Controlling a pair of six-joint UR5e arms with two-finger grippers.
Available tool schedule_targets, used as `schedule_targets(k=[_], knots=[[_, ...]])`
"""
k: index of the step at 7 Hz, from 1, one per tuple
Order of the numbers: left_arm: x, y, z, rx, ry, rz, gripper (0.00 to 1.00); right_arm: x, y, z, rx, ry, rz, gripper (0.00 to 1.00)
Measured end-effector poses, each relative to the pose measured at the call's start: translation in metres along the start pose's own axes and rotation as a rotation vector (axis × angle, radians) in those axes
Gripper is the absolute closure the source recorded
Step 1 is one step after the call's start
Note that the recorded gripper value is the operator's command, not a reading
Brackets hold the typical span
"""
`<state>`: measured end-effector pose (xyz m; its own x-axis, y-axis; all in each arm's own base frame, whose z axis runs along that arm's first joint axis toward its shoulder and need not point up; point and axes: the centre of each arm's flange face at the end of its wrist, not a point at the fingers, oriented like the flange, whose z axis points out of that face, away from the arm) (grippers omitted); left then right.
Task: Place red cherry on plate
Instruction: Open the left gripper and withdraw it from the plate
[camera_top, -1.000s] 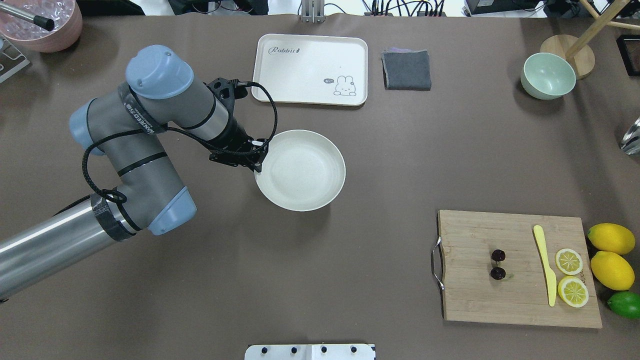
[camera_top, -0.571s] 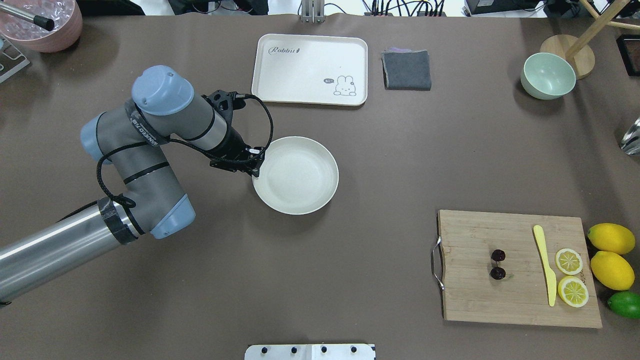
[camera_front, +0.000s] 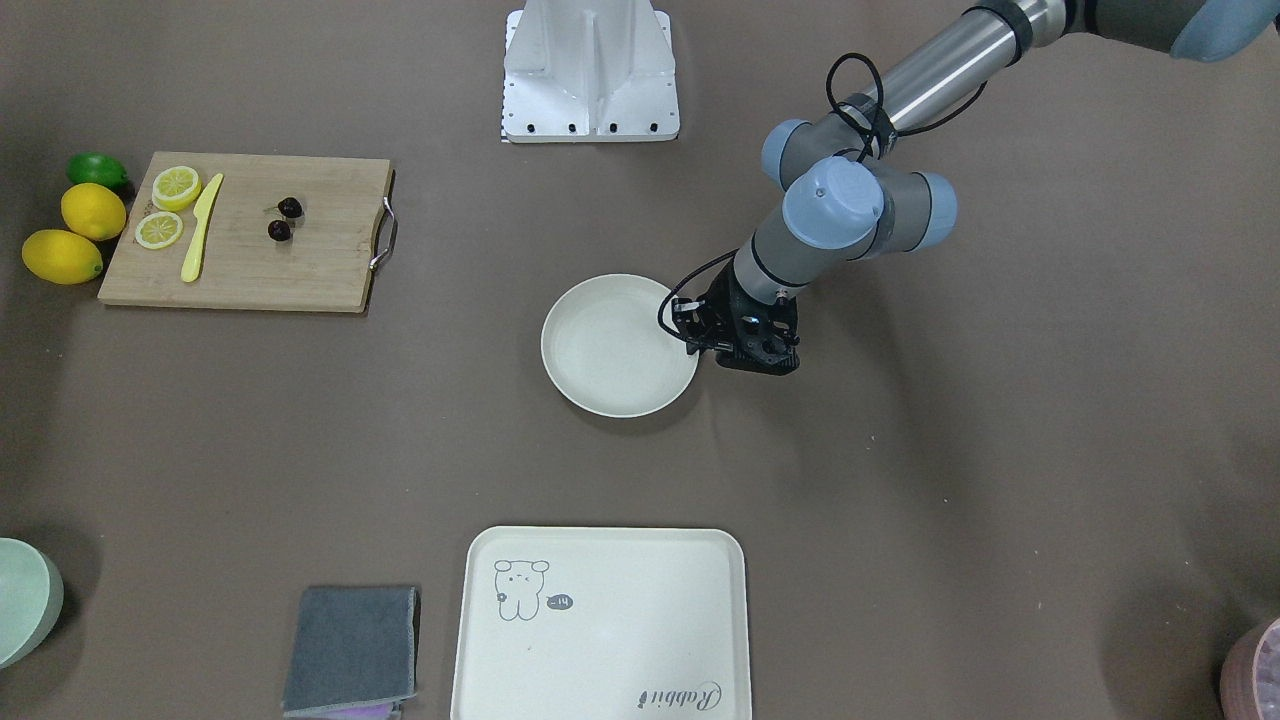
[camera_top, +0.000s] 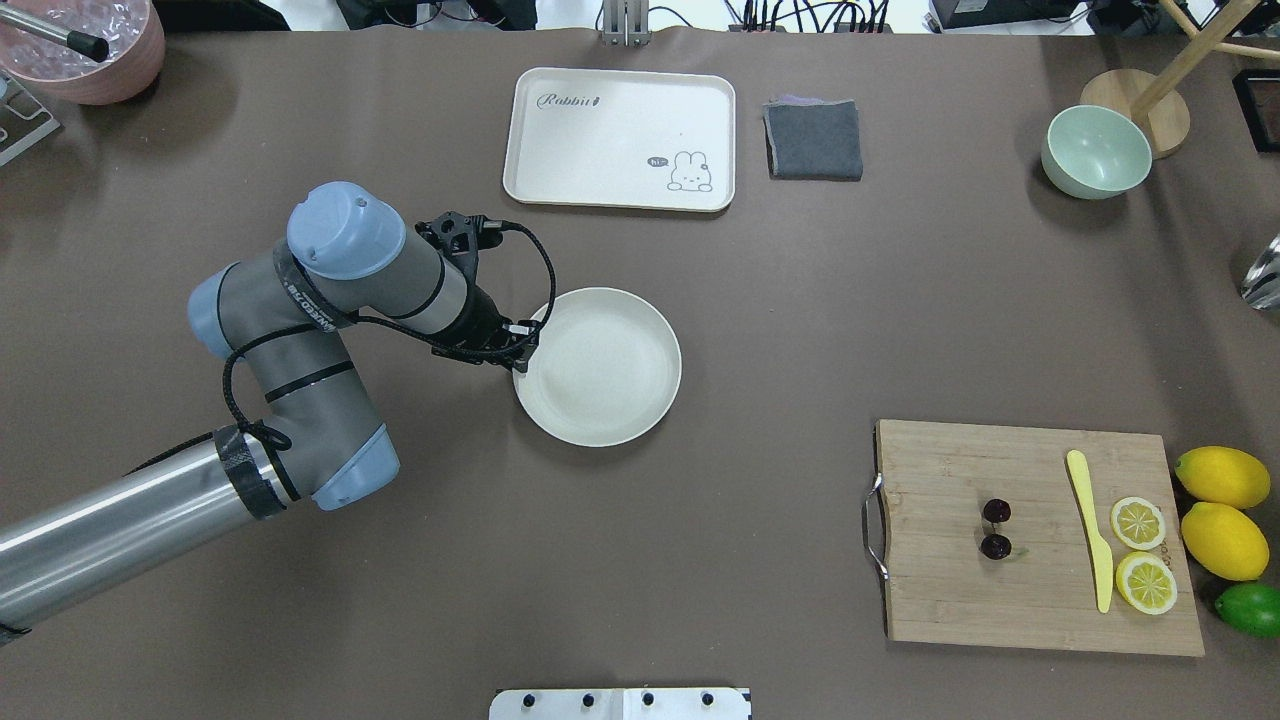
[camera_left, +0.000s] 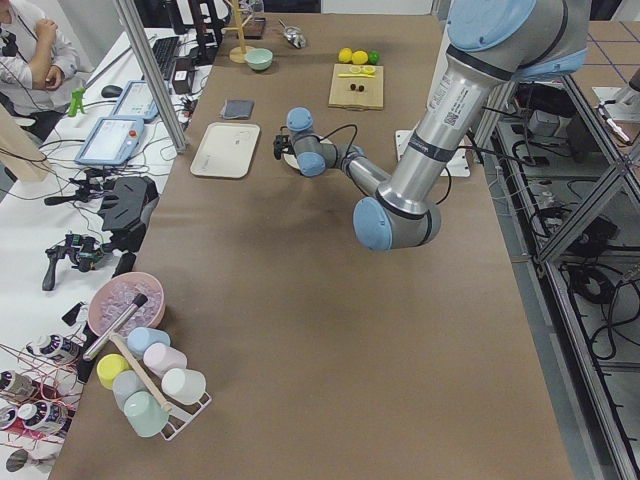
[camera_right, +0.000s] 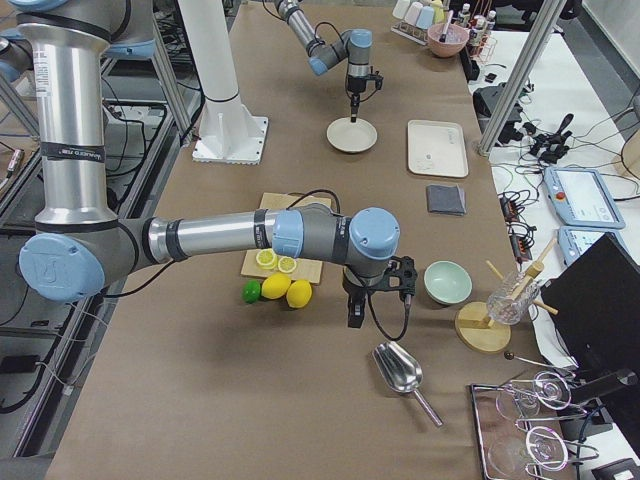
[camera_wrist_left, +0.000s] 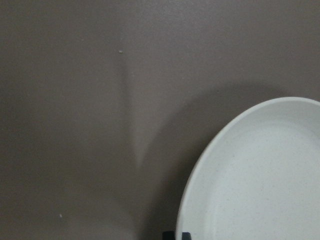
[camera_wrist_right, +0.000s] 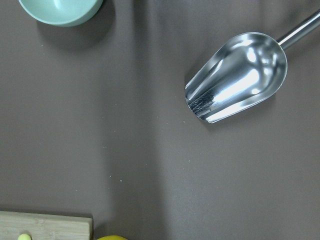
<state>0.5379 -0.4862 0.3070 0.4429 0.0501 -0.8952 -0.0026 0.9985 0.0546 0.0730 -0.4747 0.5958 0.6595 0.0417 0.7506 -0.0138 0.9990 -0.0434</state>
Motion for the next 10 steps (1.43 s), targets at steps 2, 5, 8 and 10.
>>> schedule_targets(k=[2,5,8,10], knots=[[0.004,0.004,0.001,0.024,0.009,-0.009,0.02,0.0,0.0,0.0,0.0,0.0,0.0,0.0],[0.005,-0.016,-0.041,-0.002,0.051,-0.04,0.02,-0.002,0.0,-0.002,0.004,0.0,-0.005,0.0],[-0.037,-0.061,-0.138,-0.044,0.093,-0.115,0.02,-0.004,0.0,-0.004,0.007,0.0,-0.008,0.0],[-0.096,-0.078,-0.209,-0.018,0.107,-0.135,0.03,-0.007,-0.001,-0.005,0.011,-0.009,-0.013,0.0]])
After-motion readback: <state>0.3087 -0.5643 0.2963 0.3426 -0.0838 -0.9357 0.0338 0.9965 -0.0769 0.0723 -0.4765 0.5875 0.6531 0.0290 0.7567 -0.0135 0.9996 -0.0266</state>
